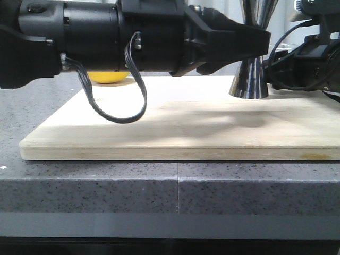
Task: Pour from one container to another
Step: 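Lower the beaker onto the board with the right gripper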
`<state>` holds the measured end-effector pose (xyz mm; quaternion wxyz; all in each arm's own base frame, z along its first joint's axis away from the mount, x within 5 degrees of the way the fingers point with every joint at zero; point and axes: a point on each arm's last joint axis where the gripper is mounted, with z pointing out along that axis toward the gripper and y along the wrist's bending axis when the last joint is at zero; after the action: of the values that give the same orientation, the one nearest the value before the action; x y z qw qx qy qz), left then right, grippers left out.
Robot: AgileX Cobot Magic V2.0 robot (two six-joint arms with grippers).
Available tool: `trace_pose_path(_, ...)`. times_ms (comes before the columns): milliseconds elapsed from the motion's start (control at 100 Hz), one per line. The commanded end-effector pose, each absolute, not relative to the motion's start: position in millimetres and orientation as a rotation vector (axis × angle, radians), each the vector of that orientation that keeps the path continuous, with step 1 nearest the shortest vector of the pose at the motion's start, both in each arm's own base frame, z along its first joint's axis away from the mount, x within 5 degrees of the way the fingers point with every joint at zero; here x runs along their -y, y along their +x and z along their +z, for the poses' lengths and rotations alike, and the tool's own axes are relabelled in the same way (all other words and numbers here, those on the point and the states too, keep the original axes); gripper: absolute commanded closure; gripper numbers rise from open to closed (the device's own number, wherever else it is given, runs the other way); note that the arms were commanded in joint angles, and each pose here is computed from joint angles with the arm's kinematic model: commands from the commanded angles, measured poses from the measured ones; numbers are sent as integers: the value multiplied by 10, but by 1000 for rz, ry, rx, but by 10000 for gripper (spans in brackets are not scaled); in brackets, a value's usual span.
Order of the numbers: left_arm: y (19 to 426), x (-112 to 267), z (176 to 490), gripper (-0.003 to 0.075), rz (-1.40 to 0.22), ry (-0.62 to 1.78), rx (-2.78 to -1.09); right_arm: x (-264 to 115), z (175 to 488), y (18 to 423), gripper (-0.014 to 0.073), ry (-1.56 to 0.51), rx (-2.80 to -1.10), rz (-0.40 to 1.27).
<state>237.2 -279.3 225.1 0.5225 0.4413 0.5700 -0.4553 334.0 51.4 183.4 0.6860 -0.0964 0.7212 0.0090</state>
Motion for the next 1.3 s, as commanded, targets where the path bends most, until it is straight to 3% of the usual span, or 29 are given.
trace_pose_path(0,2349,2789,2588,660,-1154,983,-1223,-500,2060,3360,299,-196,-1490,18)
trace_pose_path(180,2349,2789,2588,659,-1154,983,-1223,-506,2047,3355,286,-207,-1499,20)
trace_pose_path(500,2349,2789,2588,659,-1154,983,-1223,-511,2057,3351,128,-212,-1484,22)
trace_pose_path(950,2349,2789,2588,659,-1154,983,-1223,-509,2132,3338,99,-205,-1431,23)
trace_pose_path(1290,2349,2789,2588,660,-1154,983,-1223,-504,2355,3274,89,-194,-1348,24)
